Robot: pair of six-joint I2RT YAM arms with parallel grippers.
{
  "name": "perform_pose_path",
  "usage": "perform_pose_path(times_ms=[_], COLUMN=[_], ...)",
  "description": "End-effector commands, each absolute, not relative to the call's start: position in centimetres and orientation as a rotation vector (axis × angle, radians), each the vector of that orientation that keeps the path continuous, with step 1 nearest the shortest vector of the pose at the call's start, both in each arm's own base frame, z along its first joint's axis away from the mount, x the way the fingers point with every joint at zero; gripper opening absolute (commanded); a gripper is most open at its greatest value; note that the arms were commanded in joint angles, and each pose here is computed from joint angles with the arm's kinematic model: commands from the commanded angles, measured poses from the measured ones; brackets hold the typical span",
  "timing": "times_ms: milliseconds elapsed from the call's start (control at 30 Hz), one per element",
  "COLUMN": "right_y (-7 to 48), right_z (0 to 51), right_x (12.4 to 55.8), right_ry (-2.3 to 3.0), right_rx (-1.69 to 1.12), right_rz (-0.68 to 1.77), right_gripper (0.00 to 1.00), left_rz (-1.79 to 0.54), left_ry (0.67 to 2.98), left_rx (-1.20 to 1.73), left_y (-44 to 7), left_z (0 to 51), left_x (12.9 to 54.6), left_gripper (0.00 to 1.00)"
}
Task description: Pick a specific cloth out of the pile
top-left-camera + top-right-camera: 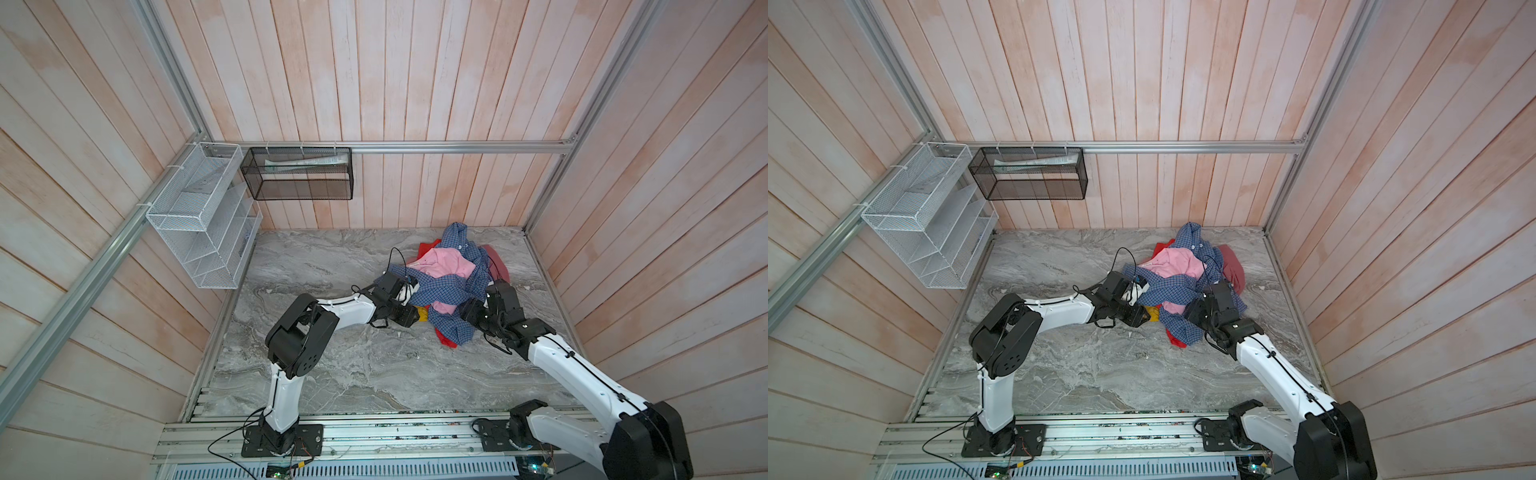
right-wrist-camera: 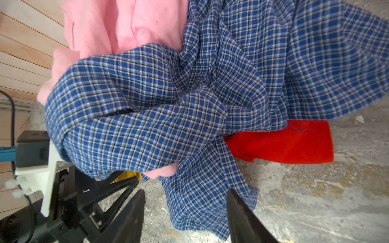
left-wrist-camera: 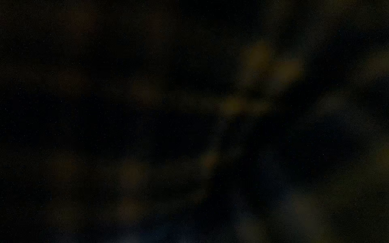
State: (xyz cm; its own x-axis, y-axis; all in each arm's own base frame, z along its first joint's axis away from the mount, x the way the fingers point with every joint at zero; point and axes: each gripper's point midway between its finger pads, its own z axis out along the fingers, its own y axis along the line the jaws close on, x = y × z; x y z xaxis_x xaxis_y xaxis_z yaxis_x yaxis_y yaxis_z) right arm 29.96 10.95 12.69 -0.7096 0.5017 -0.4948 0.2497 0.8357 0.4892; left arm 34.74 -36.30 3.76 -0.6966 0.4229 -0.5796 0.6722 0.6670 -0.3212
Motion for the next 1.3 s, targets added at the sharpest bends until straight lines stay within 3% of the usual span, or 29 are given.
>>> perform_pose_path(times_ms=[0,233,333,567,700,867,1267], right_y=[11.2,11.4,11.3,10.9,11.8,15.4,22.9], right_z=[13.7,13.6,13.6,13.7,14.7,16.8,15.1], right_x=[31.0,31.2,31.2,31.2,31.9,32.9,31.8], right_ry=[2.349,2.353,2.354,2.344,2.293,2.191,2.240], right_rx=[0.516,0.503,0.499,0.503,0.443,0.292,-0.029], right_rz=[0.512,0.521,0.512,0.492,0.562,0.806,1.181], right_gripper=[0.62,0.62,0.63,0.63,0.64,0.64,0.52], left_rz=[-0.672,-0.613,-0.632,-0.547,-0.515,-0.461,-0.538], left_ry=[2.452,2.497,2.486,2.495,2.428,2.341,2.275], left_rx=[0.827,0.734,0.732,0.714,0.704,0.712,0.737], left_y=[-36.5,-36.5,-37.0,-36.2,-35.7,-35.4,-36.6], left_z=[2.9,1.5,1.6,2.0,4.7,8.3,12.7], left_x=[35.2,36.5,36.7,37.4,37.9,38.2,38.1], left_gripper=[0.58,0.63,0.61,0.13,0.01,0.00,0.00])
